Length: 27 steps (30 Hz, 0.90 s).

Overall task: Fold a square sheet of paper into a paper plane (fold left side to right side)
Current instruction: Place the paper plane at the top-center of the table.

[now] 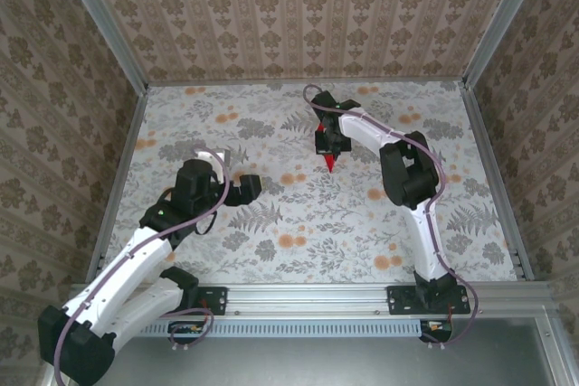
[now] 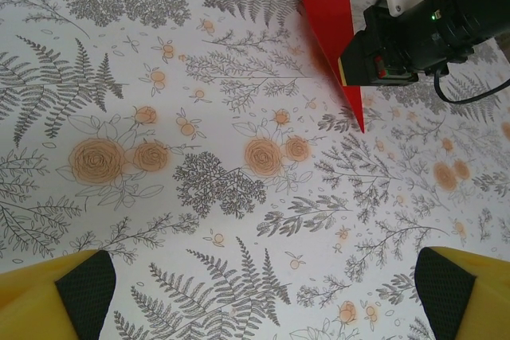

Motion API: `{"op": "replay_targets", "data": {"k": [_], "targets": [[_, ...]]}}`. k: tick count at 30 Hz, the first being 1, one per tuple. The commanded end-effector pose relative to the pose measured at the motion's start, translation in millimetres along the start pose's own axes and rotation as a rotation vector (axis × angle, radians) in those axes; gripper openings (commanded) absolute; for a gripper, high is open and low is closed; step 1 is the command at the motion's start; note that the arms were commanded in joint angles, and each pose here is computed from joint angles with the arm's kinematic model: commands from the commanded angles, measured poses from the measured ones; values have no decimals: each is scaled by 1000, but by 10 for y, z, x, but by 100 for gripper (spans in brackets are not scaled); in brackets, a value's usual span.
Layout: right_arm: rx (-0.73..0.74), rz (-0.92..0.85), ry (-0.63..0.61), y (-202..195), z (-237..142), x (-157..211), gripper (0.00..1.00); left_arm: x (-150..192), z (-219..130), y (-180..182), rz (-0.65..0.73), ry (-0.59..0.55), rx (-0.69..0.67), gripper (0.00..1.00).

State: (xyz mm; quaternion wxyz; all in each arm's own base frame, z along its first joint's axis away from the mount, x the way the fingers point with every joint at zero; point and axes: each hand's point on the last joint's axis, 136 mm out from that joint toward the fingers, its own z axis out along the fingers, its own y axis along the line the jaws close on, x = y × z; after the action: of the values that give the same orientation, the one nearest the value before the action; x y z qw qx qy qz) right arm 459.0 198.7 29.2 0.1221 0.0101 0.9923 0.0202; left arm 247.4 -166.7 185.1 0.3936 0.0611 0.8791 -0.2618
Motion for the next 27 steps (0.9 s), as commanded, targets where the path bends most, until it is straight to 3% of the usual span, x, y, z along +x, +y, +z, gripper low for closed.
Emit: {"op": "replay_targets", "data": {"k": [1,18,27], "targets": [[5,-16,37,-3,31,29,9,19,10,26,23,17,-9,100],[3,-28,64,-1,83,69,24,-19,73,-12,23,33,10,100],[5,-39,21,-16,-182,0,25,-37,97,51,-29,56,17,100]]}}
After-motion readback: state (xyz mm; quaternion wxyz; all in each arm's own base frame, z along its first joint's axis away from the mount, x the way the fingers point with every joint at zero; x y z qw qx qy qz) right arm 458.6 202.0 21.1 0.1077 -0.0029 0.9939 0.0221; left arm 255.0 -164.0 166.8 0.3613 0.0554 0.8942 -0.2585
